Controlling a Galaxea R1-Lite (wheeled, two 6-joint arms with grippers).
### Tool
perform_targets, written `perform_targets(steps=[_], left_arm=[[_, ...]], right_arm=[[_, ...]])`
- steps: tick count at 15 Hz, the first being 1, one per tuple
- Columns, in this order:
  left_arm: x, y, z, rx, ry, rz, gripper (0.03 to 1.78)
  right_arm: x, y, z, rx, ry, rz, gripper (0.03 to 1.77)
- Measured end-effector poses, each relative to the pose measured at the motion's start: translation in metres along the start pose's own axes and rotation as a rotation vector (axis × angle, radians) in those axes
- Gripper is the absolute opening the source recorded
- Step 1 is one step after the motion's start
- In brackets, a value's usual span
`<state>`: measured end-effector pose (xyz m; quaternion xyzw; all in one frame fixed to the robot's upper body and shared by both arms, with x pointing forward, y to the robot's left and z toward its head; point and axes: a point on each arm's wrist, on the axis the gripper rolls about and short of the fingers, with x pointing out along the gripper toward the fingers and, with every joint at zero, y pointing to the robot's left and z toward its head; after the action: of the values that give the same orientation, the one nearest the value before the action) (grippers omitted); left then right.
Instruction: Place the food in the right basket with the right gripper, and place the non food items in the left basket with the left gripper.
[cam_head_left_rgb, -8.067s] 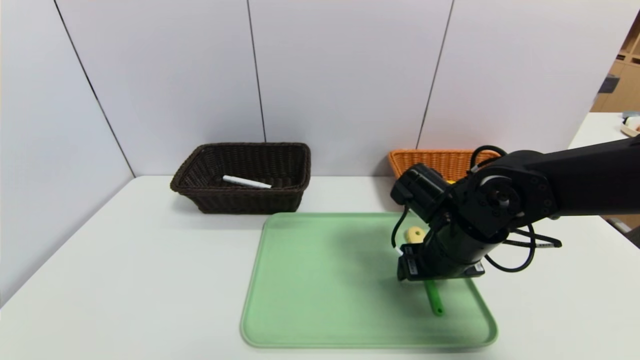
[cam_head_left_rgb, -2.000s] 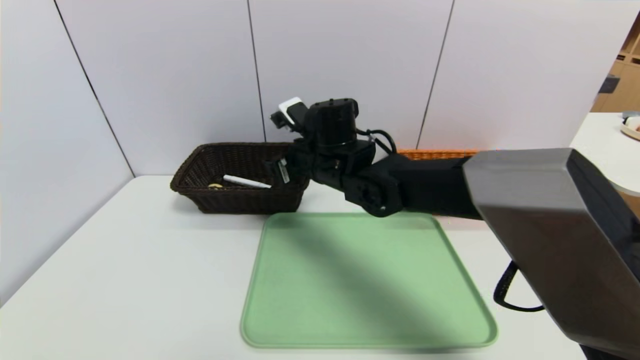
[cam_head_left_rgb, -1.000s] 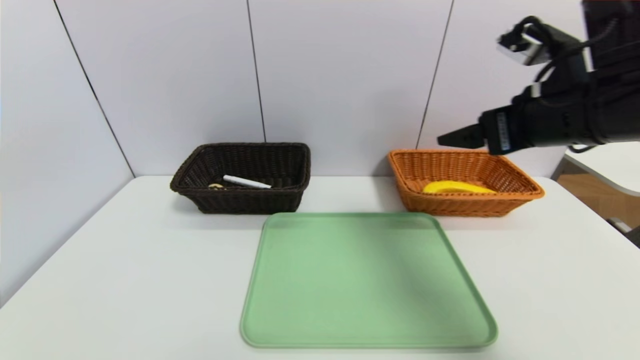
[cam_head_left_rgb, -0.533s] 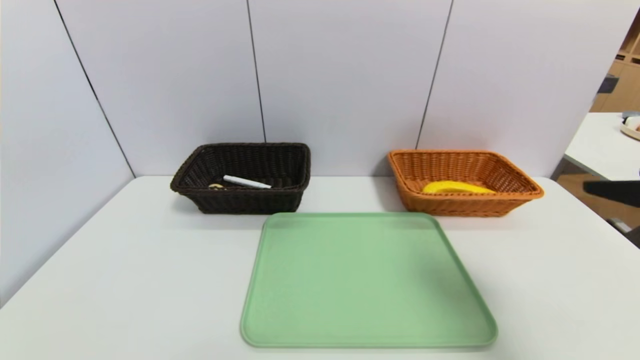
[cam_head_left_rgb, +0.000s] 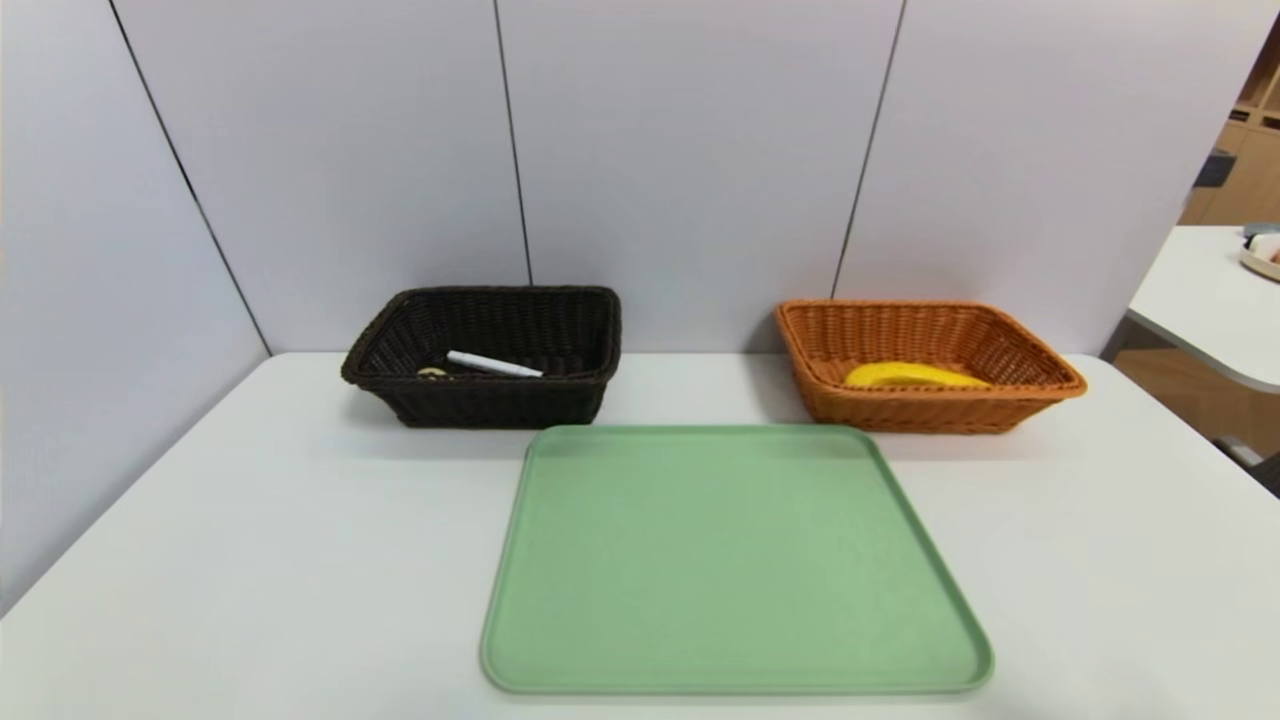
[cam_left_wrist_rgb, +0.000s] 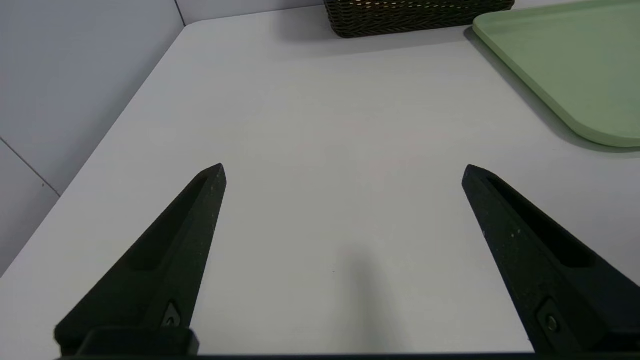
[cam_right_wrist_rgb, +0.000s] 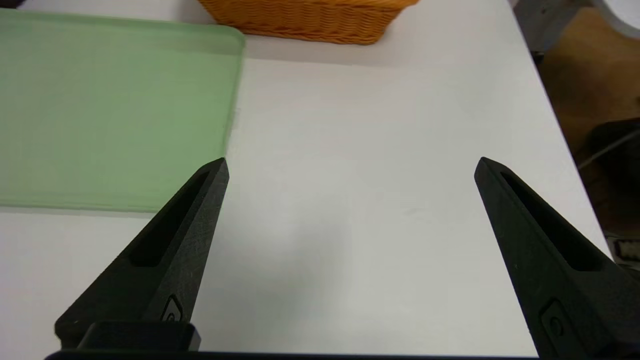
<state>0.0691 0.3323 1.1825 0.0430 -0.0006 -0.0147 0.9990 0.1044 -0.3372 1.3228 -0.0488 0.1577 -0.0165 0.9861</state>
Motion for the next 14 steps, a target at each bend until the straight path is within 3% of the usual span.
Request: perform_targets(steps=[3,6,11,14], left_arm=[[0.000,0.000,0.000,0.000,0.000,0.000,1.69],[0.000,0.000,0.000,0.000,0.000,0.000,1.69],[0.000,0.000,0.000,0.000,0.000,0.000,1.69],[0.000,0.000,0.000,0.000,0.000,0.000,1.69]], right_arm=[[-0.011,0.002,-0.041,-0.004,-0.073,-0.092,1.69],[-0.008,0.005,-0.069,-0.007,-0.128,-0.110,1.69],[0.012,0.010,-0.112,-0.038,-0.258,-0.094,1.69],[0.010,0.013,-0.130,-0.065,-0.328,-0.008,1.69]])
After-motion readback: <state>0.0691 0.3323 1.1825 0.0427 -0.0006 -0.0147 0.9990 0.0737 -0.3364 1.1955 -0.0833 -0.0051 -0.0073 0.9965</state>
